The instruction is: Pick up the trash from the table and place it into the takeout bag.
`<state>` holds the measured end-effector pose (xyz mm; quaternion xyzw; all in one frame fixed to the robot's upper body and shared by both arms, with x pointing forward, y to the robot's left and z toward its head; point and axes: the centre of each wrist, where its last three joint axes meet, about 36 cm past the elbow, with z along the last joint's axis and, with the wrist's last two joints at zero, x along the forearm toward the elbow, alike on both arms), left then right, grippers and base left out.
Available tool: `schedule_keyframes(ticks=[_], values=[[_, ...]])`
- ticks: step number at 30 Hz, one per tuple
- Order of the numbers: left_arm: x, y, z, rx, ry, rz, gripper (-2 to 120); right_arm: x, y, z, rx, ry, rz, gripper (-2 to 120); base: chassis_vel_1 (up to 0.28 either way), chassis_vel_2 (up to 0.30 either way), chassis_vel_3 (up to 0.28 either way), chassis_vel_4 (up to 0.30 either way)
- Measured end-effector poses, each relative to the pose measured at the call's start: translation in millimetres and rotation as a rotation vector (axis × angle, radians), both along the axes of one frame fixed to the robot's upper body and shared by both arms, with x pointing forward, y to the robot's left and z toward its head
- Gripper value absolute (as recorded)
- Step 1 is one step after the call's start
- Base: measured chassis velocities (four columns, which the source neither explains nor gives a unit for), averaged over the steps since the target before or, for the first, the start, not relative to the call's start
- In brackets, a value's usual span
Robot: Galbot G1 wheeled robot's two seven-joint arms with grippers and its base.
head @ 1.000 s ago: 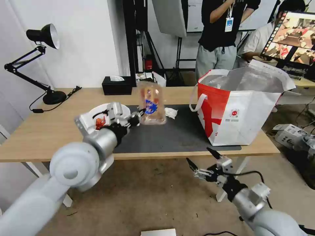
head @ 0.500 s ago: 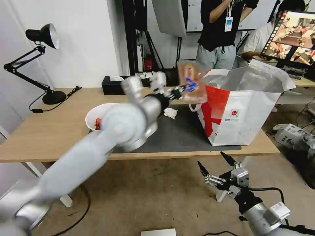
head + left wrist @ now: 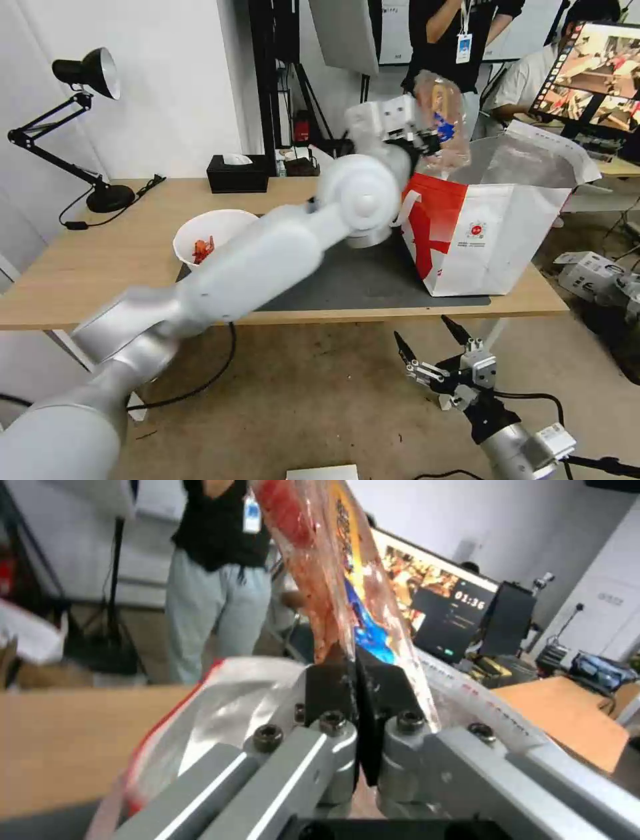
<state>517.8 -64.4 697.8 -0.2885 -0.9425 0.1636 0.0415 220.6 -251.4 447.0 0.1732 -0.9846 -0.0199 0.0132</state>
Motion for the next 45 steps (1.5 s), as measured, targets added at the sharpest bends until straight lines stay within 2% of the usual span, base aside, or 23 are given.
schedule_keyframes(ticks=[1, 4, 11, 13, 15, 18, 20, 22, 23, 24, 26, 28, 30, 31, 34, 36, 37, 40, 41, 42, 45], values=[[0, 0, 0, 0.0, 0.0, 0.0, 0, 0, 0, 0, 0.0, 0.0, 0.0, 100, 0.0, 0.0, 0.0, 0.0], [4, -26, -18, 0.06, -0.095, -0.03, 0, -1, 2, 0, 0.011, 0.0, -0.007, 100, 0.0, 0.0, 0.0, 0.0], [15, -44, -41, 0.159, -0.196, -0.049, 0, -2, 8, 2, 0.037, -0.004, -0.007, 100, 0.0, 0.0, 0.0, 0.0], [26, -49, -55, 0.225, -0.249, -0.046, 0, -2, 11, 2, 0.046, -0.005, -0.011, 100, 0.0, 0.0, 0.0, 0.0], [29, -51, -59, 0.243, -0.26, -0.044, 0, -3, 11, 2, 0.049, -0.005, -0.012, 100, 0.0, 0.0, 0.0, 0.0], [40, -53, -68, 0.327, -0.286, -0.045, 0, -3, 13, 3, 0.059, -0.007, -0.014, 100, 0.0, 0.0, 0.0, 0.0], [41, -52, -69, 0.356, -0.284, -0.057, 0, -3, 14, 4, 0.061, -0.009, -0.015, 100, 0.0, 0.0, 0.0, 0.0], [41, -51, -68, 0.373, -0.276, -0.064, 5, -3, 14, 4, 0.063, -0.012, -0.016, 100, 0.0, 0.0, 0.0, 0.0], [41, -51, -68, 0.373, -0.276, -0.064, 5, -3, 14, 4, 0.063, -0.012, -0.016, 100, 0.0, 0.0, 0.0, 0.0], [38, -50, -67, 0.366, -0.254, -0.079, 14, -2, 14, 5, 0.063, -0.015, -0.017, 100, 0.0, 0.0, 0.0, 0.0], [35, -49, -64, 0.349, -0.229, -0.085, 17, -1, 14, 5, 0.064, -0.018, -0.018, 100, 0.0, 0.0, 0.0, 0.0], [34, -48, -56, 0.32, -0.199, -0.078, 30, 0, 15, 5, 0.066, -0.02, -0.017, 100, 0.0, 0.0, 0.0, 0.0], [34, -48, -53, 0.309, -0.191, -0.075, 33, 0, 15, 5, 0.067, -0.02, -0.017, 100, 0.0, 0.0, 0.0, 0.0], [35, -47, -48, 0.288, -0.176, -0.069, 40, 0, 16, 5, 0.069, -0.02, -0.016, 100, 0.0, 0.0, 0.0, 0.0], [33, -44, -38, 0.237, -0.149, -0.053, 49, 1, 16, 5, 0.07, -0.019, -0.016, 100, 0.0, 0.0, 0.0, 0.0], [27, -35, -22, 0.164, -0.114, -0.022, 58, 2, 15, 6, 0.068, -0.023, -0.018, 100, 0.0, 0.0, 0.0, 0.0], [27, -35, -22, 0.164, -0.114, -0.022, 58, 2, 15, 6, 0.068, -0.023, -0.018, 100, 0.0, 0.0, 0.0, 0.0], [17, 1, -9, 0.09, -0.083, 0.038, 71, 7, 11, 12, 0.072, -0.037, -0.039, 100, 0.0, 0.0, 0.0, 0.0], [11, 23, -9, 0.071, -0.075, 0.074, 77, 9, 10, 15, 0.071, -0.038, -0.049, 100, 0.0, 0.0, 0.0, 0.0], [11, 23, -9, 0.071, -0.075, 0.074, 77, 9, 10, 15, 0.071, -0.038, -0.049, 100, 0.0, 0.0, 0.0, 0.0], [-5, 72, -14, 0.042, -0.074, 0.139, 90, 14, 7, 19, 0.073, -0.048, -0.064, 100, 0.0, 0.0, 0.0, 0.0]])
